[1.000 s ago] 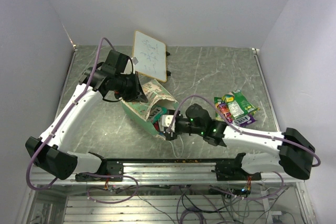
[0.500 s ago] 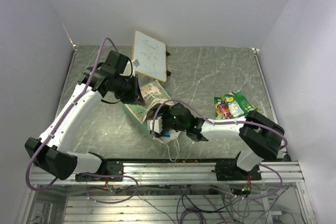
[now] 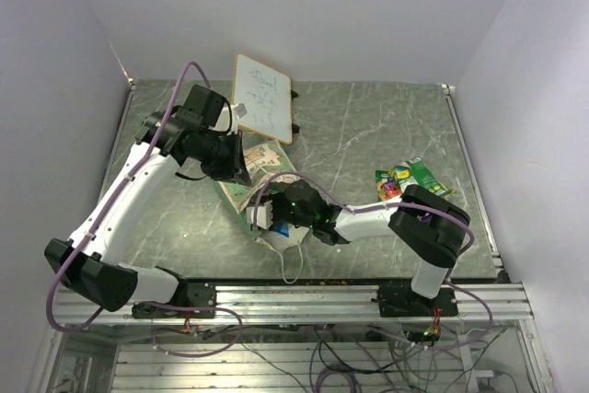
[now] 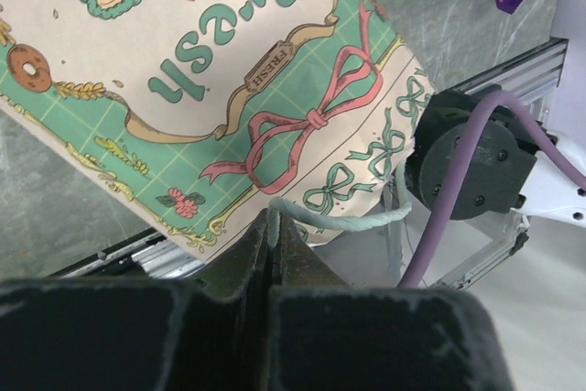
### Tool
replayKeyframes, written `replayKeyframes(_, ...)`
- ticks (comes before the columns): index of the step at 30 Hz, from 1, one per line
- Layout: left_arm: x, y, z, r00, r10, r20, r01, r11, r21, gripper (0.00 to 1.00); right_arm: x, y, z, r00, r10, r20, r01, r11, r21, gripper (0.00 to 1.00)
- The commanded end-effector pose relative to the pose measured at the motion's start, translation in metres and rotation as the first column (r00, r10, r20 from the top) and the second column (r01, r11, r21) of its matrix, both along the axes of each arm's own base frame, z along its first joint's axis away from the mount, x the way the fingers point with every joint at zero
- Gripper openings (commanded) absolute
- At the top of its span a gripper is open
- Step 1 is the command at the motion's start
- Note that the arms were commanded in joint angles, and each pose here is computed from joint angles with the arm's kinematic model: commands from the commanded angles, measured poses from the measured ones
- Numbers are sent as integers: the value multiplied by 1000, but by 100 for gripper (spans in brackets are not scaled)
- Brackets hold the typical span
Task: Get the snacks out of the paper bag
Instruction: Pick up the snack from the paper bag.
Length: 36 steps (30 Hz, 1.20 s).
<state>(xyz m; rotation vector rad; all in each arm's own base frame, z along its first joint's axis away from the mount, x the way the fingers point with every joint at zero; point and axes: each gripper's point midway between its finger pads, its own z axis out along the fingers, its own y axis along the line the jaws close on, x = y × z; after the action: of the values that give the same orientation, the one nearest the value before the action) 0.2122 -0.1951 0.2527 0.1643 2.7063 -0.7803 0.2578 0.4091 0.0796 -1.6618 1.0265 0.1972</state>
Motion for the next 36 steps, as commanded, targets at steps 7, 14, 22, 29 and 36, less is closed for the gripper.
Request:
replayKeyframes(7, 21, -4, 11, 996, 80, 41, -79, 997, -25, 7, -13, -7, 63, 999, -16, -47, 20, 995, 100, 0)
replayKeyframes(14, 35, -9, 19, 985, 155, 71, -148, 985, -90, 7, -48, -33, 84, 982, 12, -191, 9, 994, 110, 0)
replayKeyframes(22, 47, -8, 18, 978, 191, 89, -182, 978, -100, 7, -94, -81, 124, 948, 37, -316, -13, 997, 78, 0)
replayKeyframes(29, 54, -5, -1, 972, 231, 49, -227, 971, -71, 7, -113, -125, 205, 942, -6, -334, 53, 990, 132, 0)
replayKeyframes(36, 50, -2, -15, 973, 232, 16, -231, 972, -50, 7, -72, -166, 306, 955, -255, -152, 289, 919, 267, 0)
